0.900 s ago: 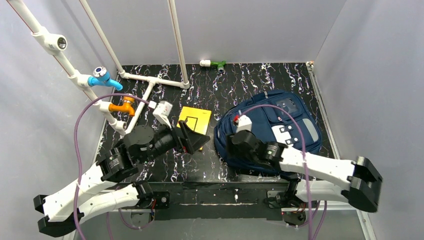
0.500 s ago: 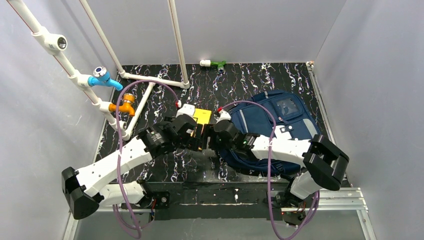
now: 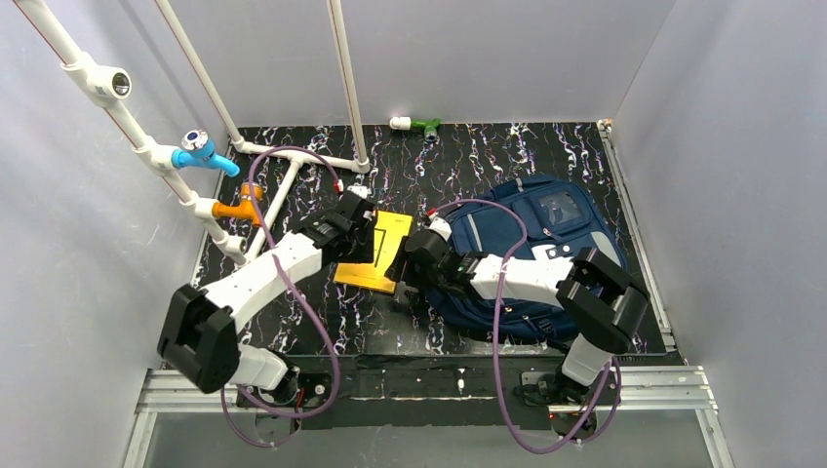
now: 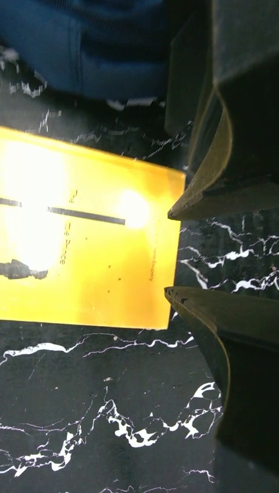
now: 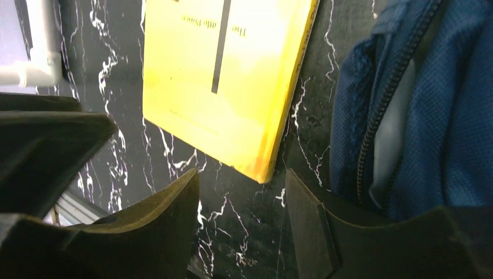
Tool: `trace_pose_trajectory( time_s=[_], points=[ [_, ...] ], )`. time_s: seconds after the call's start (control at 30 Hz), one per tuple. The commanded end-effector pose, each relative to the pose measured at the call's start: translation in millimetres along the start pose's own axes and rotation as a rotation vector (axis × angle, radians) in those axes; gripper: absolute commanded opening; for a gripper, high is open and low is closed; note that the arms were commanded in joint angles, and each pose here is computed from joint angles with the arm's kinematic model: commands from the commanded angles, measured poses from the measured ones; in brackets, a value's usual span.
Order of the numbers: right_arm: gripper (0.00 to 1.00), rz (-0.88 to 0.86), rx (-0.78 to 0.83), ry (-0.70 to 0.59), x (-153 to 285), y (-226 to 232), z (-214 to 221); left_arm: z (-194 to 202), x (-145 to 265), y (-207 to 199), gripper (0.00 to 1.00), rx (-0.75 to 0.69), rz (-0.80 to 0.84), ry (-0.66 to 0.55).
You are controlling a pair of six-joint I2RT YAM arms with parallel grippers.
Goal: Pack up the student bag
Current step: Adjust the book at the center of the board.
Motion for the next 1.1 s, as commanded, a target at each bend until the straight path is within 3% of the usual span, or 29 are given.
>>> trace_pose_trajectory(
  time_s=[0.0, 0.3, 0.47, 0.57, 0.73, 0.83, 1.07],
  points=[
    [0.64, 0.043, -0.046, -0.094, -6.5, 15.5, -10.1, -3.1, -19.4, 6.7, 0.42, 0.003, -0.061, 0.025],
    [0.67, 0.060, -0.053, -0.104, -25.0, 11.1, -12.1, 7.7, -44.2, 21.5, 0.41, 0.088, -0.224, 0.065],
    [0.68, 0.042, -0.060, -0.073, -31.3, 8.7, -12.2, 8.1, -58.6, 27.6, 0.55, 0.154, -0.205, 0.125],
    [0.68, 0.028, -0.067, -0.062, -33.7, 6.3, -13.8, 6.9, -73.1, 29.2, 0.68, 0.174, -0.127, 0.180],
    [0.69, 0.005, -0.085, -0.042, -37.3, -0.3, -19.9, 10.8, -90.5, 25.3, 0.75, 0.182, -0.053, 0.270],
    [0.70, -0.007, -0.079, -0.029, -39.9, -2.0, -22.4, 15.5, -97.0, 20.6, 0.76, 0.192, -0.008, 0.304],
    [0.67, -0.048, -0.044, 0.017, -46.2, 1.2, -21.1, 16.9, -87.2, 13.5, 0.63, 0.249, 0.084, 0.287]
  ],
)
Point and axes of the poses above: each gripper's point midway between its finger pads, its own x axis back along the fingers, its own y axis along the line the jaws close on, z = x × y, the point moved 10 cm from there along x, back along the fingers, and after that the axes turned 13 degrees about -x, right-handed, at the moved point
